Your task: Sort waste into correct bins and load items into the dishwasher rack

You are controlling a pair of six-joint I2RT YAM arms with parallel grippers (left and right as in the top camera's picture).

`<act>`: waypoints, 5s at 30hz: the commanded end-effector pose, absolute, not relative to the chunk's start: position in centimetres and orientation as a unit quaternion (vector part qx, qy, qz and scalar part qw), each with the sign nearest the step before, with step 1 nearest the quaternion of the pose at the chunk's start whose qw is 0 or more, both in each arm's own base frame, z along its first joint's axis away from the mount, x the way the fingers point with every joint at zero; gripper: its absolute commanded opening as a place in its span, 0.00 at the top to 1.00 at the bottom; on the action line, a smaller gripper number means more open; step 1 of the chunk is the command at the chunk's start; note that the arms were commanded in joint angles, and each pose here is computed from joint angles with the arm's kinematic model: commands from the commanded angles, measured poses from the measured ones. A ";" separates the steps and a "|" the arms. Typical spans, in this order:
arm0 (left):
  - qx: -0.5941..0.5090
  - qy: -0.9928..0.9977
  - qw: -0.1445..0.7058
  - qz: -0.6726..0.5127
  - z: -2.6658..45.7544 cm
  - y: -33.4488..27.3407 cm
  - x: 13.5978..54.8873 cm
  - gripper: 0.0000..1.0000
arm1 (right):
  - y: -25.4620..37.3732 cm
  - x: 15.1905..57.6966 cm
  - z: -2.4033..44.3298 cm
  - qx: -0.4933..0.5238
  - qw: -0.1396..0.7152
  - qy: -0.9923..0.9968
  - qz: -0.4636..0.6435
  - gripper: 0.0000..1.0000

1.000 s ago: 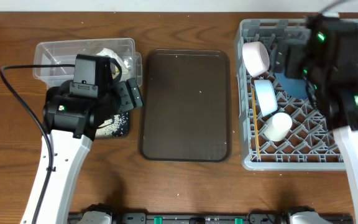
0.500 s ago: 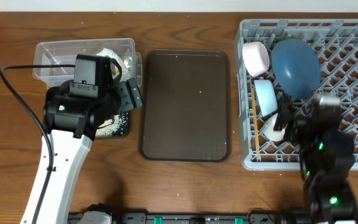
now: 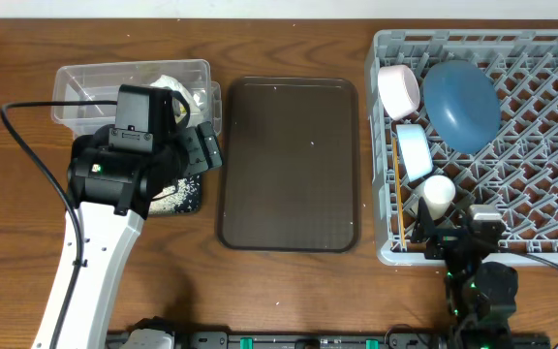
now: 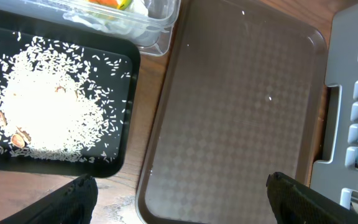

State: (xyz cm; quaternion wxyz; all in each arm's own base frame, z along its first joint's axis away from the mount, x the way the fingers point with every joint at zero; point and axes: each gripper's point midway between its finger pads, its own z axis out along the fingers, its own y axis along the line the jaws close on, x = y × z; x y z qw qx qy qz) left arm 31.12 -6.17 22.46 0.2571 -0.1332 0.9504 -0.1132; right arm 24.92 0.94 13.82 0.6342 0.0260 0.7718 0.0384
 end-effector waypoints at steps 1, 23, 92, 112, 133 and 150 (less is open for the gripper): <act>-0.134 0.952 0.254 -0.104 22.1 -5.8 31.1 0.10 | 0.9 24.8 13.6 0.025 0.644 0.764 0.041 0.01; -0.134 0.952 0.254 -0.104 22.1 -5.8 31.1 0.10 | 2.3 24.5 15.8 0.001 0.678 0.732 0.067 0.01; -0.026 0.762 0.646 -0.039 13.6 0.1 24.4 0.10 | 2.3 24.5 15.7 0.001 0.678 0.732 0.067 0.01; -0.018 0.756 0.652 -0.044 14.0 -0.4 24.4 0.10 | 2.3 24.5 15.8 0.001 0.678 0.732 0.067 0.01; -0.018 0.756 0.652 -0.044 14.0 -0.4 24.4 0.10 | 2.3 24.5 15.7 0.001 0.678 0.732 0.067 0.01; -0.018 0.756 0.652 -0.044 14.0 -0.4 24.4 0.10 | 2.3 24.5 15.8 0.001 0.678 0.732 0.067 0.01</act>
